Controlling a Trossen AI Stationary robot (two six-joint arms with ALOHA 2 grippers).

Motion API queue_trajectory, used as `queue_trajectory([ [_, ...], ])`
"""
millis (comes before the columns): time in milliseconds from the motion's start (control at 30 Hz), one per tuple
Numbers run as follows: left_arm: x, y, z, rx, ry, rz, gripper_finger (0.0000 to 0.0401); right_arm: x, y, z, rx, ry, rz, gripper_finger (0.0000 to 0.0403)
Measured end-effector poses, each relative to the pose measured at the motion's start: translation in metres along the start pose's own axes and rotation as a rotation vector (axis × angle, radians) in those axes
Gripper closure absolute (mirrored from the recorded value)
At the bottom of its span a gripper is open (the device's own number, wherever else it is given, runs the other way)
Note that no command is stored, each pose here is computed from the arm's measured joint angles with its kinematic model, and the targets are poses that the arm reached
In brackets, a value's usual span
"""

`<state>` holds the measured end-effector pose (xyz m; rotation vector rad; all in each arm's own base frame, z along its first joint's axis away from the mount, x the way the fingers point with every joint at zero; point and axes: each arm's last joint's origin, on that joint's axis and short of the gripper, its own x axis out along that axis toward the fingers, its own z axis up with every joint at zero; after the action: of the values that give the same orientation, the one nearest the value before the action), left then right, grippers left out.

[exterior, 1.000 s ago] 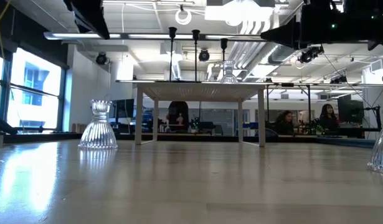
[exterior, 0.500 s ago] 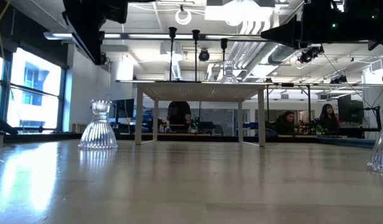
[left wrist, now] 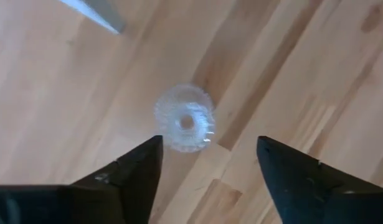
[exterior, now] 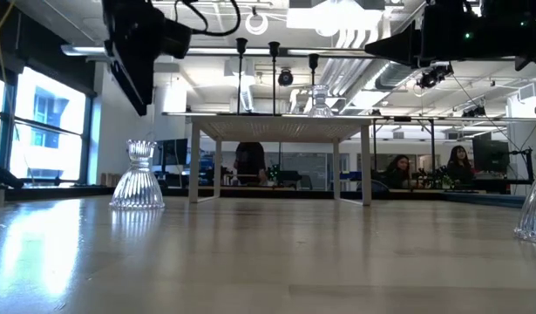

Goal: Pick & Place candle stick holders
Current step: Put the top transparent glass candle holder aligned with the black candle holder on the shelf

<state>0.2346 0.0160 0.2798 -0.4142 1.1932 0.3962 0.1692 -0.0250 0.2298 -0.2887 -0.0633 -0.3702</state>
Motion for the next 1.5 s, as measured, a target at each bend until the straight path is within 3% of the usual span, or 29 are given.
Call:
queue_trajectory([
  [133, 0.007, 0.009, 0.007, 0.008, 0.023, -0.004, 0.0116, 0.000, 0.000, 0.000, 0.000, -0.001, 0.003, 0.0401],
  [300, 0.015, 0.008, 0.010, 0.162, 0.056, -0.006, 0.0099, 0.000, 0.000, 0.000, -0.016, -0.001, 0.007, 0.0402],
  [467, 0.020, 0.007, 0.012, 0.243, 0.065, 0.000, 0.0097, 0.000, 0.001, -0.001, -0.024, 0.004, 0.020, 0.0401],
  [1133, 0.041, 0.003, 0.018, 0.323, 0.114, 0.000, 0.0097, 0.000, 0.001, -0.002, -0.046, 0.016, 0.025, 0.0401],
  [1500, 0.059, 0.008, 0.006, 0.317, 0.152, 0.015, 0.0098, 0.000, 0.001, -0.002, -0.046, 0.016, 0.025, 0.0401],
])
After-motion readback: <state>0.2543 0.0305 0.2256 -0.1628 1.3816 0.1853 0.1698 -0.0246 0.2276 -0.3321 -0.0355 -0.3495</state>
